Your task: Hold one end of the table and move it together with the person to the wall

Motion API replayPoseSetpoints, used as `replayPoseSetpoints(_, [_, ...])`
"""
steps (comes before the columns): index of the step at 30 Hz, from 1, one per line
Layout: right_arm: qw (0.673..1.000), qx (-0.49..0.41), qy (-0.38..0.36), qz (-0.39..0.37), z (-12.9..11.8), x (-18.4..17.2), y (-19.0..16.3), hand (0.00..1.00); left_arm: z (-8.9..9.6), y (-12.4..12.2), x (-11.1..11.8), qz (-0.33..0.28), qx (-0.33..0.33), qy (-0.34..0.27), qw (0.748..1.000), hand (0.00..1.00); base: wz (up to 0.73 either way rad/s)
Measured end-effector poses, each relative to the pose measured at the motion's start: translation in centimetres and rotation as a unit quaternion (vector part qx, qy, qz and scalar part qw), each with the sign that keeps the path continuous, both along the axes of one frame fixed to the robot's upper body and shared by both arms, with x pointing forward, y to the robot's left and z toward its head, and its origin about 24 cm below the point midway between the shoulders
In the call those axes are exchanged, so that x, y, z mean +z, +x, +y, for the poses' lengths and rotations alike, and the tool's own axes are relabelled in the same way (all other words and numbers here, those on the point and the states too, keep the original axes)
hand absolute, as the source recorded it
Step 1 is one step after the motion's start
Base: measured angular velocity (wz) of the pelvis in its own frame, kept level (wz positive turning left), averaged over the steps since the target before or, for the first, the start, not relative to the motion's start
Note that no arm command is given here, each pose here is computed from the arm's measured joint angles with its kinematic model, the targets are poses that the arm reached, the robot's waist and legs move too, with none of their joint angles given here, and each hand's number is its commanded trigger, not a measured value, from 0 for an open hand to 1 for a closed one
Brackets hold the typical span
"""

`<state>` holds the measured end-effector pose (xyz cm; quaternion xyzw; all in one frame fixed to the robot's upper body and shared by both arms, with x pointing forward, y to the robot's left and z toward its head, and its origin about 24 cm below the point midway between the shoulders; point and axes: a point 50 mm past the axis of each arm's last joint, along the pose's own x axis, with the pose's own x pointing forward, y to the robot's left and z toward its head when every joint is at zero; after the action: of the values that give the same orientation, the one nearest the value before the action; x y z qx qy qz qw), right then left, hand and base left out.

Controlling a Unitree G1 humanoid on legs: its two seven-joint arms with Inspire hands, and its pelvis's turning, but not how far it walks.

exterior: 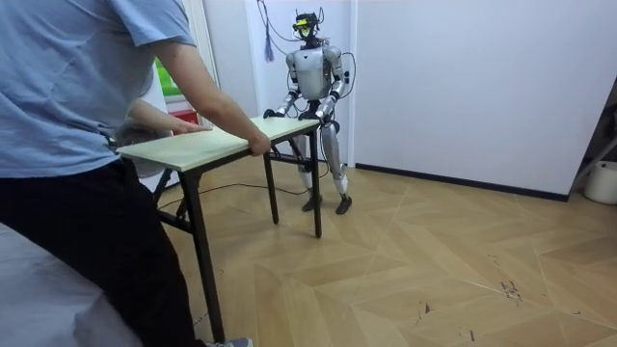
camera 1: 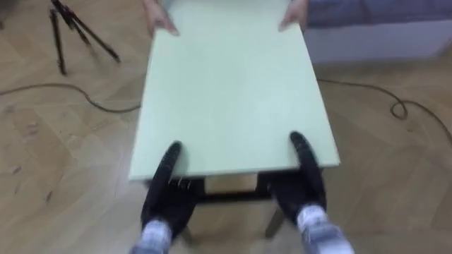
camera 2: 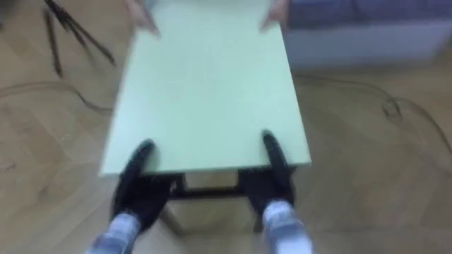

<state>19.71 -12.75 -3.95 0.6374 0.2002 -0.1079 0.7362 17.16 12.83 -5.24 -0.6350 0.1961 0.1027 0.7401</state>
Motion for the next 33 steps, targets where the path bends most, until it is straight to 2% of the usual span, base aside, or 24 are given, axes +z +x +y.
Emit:
replayPoseSetpoints(5, [1.0,-0.025,0.01,-0.013,-0.7,0.6,0.2,1.0,-0.6,0.9,1.1,-0.027,-0.015,0.008,0.999,1.0,0.37])
replayPoseSetpoints(19, [0.999,-0.041,0.011,0.003,-1.3,0.1,-1.5,1.0,-0.8,0.2,0.7,-0.021,-0.038,0.022,0.999,1.0,0.01])
replayPoseSetpoints(33, [0.999,-0.049,0.005,-0.005,-1.5,0.2,-1.8,1.0,-1.2,0.1,0.7,-0.022,-0.044,0.022,0.999,1.0,0.04])
